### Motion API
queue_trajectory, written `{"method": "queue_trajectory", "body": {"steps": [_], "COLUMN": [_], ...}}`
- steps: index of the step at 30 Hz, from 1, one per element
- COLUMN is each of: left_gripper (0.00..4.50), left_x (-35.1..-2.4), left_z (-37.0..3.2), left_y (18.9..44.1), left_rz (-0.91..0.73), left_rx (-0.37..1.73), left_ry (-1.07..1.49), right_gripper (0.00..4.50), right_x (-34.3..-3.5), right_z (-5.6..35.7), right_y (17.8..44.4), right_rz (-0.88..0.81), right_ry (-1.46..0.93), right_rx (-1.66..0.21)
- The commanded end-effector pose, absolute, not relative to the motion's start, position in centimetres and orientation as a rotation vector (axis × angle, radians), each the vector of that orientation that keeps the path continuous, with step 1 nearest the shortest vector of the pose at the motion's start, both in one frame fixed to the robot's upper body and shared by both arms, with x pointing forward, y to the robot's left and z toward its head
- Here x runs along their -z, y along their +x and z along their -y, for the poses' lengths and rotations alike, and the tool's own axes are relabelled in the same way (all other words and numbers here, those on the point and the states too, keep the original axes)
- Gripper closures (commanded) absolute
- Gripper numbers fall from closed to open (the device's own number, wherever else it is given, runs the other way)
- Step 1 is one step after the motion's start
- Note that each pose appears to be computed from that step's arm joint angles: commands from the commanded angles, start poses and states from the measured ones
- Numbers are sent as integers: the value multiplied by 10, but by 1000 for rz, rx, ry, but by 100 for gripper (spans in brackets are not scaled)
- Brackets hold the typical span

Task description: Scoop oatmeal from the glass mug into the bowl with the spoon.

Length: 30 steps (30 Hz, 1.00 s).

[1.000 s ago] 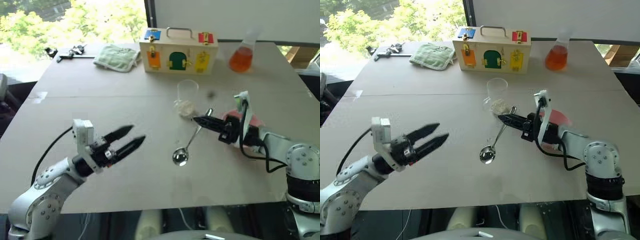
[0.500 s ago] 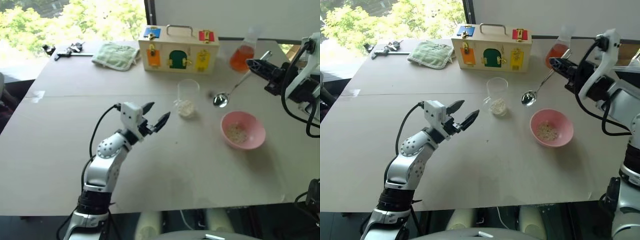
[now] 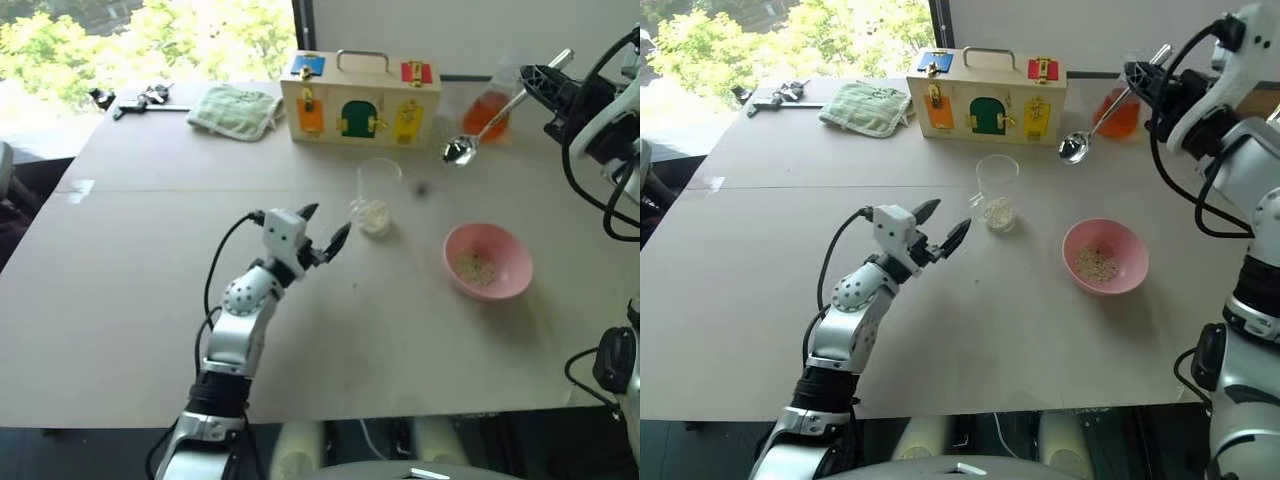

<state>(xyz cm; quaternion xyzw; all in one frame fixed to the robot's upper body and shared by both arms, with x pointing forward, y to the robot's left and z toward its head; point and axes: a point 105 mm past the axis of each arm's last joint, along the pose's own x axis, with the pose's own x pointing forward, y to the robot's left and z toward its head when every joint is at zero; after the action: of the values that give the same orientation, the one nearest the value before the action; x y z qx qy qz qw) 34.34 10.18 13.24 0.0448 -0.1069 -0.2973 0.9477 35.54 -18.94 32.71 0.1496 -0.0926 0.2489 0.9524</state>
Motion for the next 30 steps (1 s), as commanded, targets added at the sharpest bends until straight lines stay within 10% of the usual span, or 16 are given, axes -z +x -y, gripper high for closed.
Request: {"method": "queue_trajectory", "body": {"steps": [1,12,20,30], "left_gripper": [68,68,438,445], "left_x": [-144,-150,-149,-151], "left_z": [-91,-81,-79,-82], "left_y": [345,360,361,364], "left_rz": [277,313,314,316], "left_rx": [623,608,611,598], "left_ry": [82,85,88,120], "right_gripper": [450,450,450,450], "right_x": [-347,-367,-354,-315], "right_z": [189,147,104,85], "right_y": [350,342,345,362], "right_rz": [268,313,265,173], "right_ry": [287,266,245,36], "right_rx": [-517,-667,-782,-764]}}
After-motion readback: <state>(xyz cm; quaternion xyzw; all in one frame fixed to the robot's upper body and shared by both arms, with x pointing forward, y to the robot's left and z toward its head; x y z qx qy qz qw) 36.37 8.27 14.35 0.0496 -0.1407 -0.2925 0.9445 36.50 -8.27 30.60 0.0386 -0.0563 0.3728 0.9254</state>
